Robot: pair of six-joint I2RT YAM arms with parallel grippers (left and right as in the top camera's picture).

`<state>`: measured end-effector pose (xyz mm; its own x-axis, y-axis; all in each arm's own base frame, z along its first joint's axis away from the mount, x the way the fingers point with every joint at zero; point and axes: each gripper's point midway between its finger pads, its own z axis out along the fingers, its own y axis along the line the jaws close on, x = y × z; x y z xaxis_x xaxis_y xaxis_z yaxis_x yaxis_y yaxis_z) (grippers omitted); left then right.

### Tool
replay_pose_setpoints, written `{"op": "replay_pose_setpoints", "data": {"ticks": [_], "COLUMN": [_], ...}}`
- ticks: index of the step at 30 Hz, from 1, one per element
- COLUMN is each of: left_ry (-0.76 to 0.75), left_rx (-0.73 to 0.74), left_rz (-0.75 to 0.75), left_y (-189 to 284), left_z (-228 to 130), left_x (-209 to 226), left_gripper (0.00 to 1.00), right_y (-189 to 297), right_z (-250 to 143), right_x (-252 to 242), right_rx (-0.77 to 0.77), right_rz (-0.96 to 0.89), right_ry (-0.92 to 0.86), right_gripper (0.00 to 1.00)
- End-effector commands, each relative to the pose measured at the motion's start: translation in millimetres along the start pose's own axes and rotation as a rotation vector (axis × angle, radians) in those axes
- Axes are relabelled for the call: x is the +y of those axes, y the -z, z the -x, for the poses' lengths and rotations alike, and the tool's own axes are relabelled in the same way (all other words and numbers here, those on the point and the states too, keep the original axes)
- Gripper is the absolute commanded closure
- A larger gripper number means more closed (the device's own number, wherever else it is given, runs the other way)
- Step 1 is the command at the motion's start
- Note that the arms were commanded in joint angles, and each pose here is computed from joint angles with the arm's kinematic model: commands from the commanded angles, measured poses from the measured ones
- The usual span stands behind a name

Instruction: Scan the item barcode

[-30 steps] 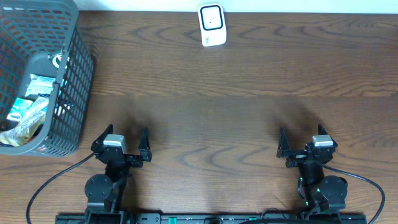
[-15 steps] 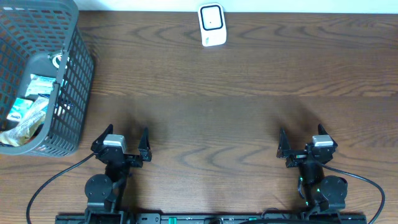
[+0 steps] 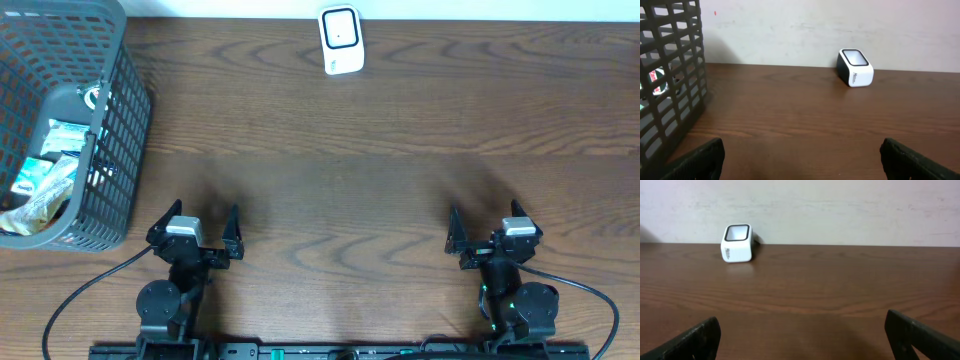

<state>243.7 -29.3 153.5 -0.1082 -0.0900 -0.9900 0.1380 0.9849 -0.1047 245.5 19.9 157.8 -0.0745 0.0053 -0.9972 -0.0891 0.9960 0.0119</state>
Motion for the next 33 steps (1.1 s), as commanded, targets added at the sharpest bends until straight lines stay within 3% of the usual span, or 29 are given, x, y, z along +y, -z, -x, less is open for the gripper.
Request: {"op": "replay_pose_setpoints", "data": {"ticks": [1,19,24,29,33], "left_ry": [0.014,0.019,0.303,0.468,0.491], "left_rx": [0.05,0.043,0.118,0.082,-0.118], "left_rz": [-0.008,-0.018,-0.356,-0.405,-0.49], "left_y": [0,0,12,14,24], "left_z": [-14,-13,-15,5,59], "left_x": [-1,-3,-61,-69,-75], "left_gripper": [0.02,0.02,0.02,0.02,0.02], "right_y": [0,0,0,0,0], "right_z": [-1,-1,-1,-1,-1], "right_x": [-1,-1,-1,-1,-1], "right_rx": [0.001,0.001,0.001,0.001,0.001], "right_rz": [-0.003,-0.003,-0.003,-0.003,-0.003], "right_ry": [0.003,0.003,0.003,0.003,0.003], "right_gripper": [0.01,0.01,0.01,0.01,0.01]}}
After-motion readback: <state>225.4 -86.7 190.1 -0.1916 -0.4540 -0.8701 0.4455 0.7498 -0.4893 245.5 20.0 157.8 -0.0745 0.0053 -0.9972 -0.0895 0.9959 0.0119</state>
